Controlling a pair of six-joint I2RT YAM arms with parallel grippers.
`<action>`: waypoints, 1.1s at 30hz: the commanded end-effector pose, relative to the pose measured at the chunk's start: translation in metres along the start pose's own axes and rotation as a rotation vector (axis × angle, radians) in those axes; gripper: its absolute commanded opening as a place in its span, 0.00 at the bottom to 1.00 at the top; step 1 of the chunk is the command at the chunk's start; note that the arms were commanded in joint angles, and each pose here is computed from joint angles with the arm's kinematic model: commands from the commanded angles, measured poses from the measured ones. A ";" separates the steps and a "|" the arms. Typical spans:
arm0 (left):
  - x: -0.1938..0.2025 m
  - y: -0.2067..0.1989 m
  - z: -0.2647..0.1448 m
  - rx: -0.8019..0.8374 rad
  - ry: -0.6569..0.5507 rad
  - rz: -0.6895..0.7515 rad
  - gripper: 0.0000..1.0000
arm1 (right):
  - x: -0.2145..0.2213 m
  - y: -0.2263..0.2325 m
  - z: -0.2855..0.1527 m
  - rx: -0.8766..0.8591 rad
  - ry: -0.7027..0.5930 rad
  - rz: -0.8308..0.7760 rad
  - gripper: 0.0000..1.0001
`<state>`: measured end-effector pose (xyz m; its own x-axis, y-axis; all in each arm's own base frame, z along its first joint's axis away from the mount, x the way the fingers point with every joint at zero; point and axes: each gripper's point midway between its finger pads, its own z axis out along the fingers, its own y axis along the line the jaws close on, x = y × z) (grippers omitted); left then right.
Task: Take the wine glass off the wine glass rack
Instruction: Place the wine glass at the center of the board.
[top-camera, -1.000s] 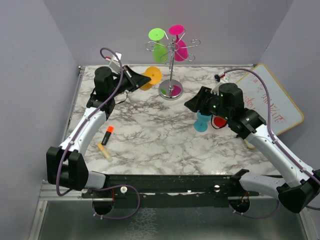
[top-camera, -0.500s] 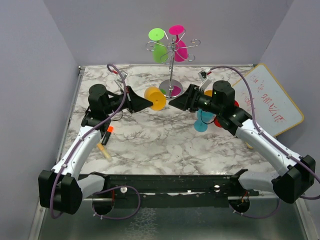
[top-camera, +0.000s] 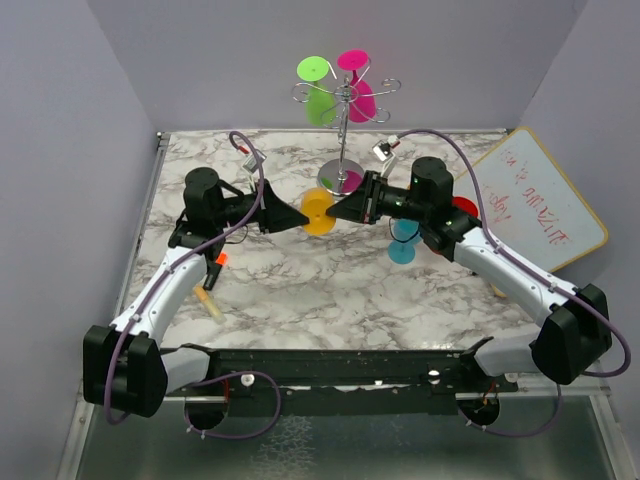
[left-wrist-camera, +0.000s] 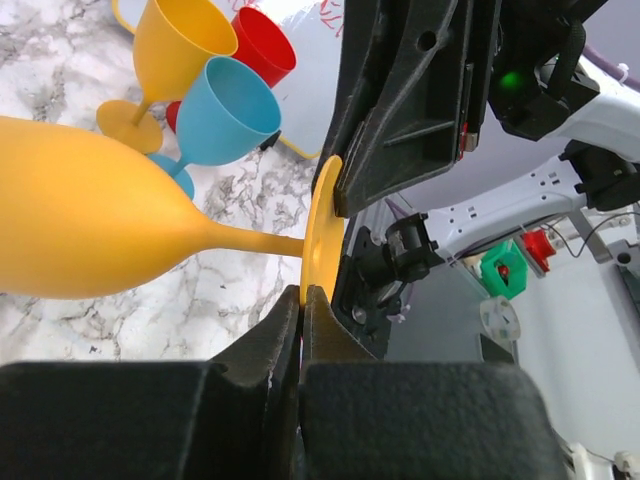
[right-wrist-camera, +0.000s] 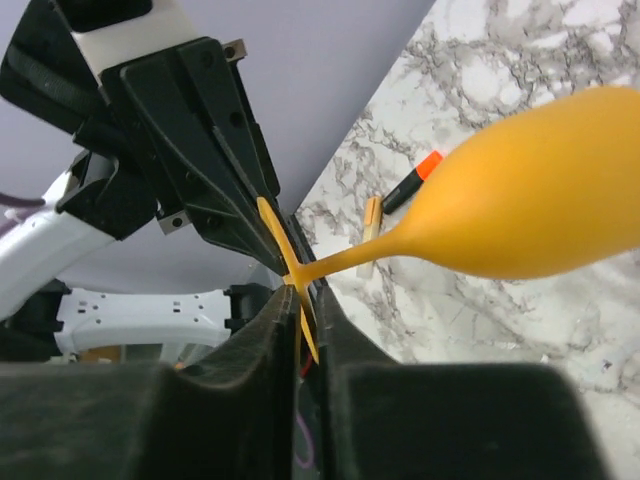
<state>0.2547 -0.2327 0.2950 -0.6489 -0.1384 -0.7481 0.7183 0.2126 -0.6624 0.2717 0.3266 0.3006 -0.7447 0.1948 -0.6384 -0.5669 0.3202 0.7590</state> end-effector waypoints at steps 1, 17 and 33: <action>0.001 -0.009 0.000 0.060 0.027 0.054 0.00 | 0.001 0.017 0.000 -0.106 0.028 -0.053 0.08; -0.011 -0.014 0.003 0.072 0.031 0.052 0.24 | 0.015 0.021 -0.009 -0.149 0.115 -0.228 0.01; 0.014 -0.028 0.013 0.136 0.111 0.135 0.18 | 0.013 0.024 -0.011 -0.152 0.109 -0.238 0.00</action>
<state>0.2397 -0.2519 0.2952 -0.6005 -0.0426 -0.7985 0.7890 0.1303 -0.6004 0.2474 0.3268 0.2916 -0.6548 0.0161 -0.7556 -0.7330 0.2304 0.6401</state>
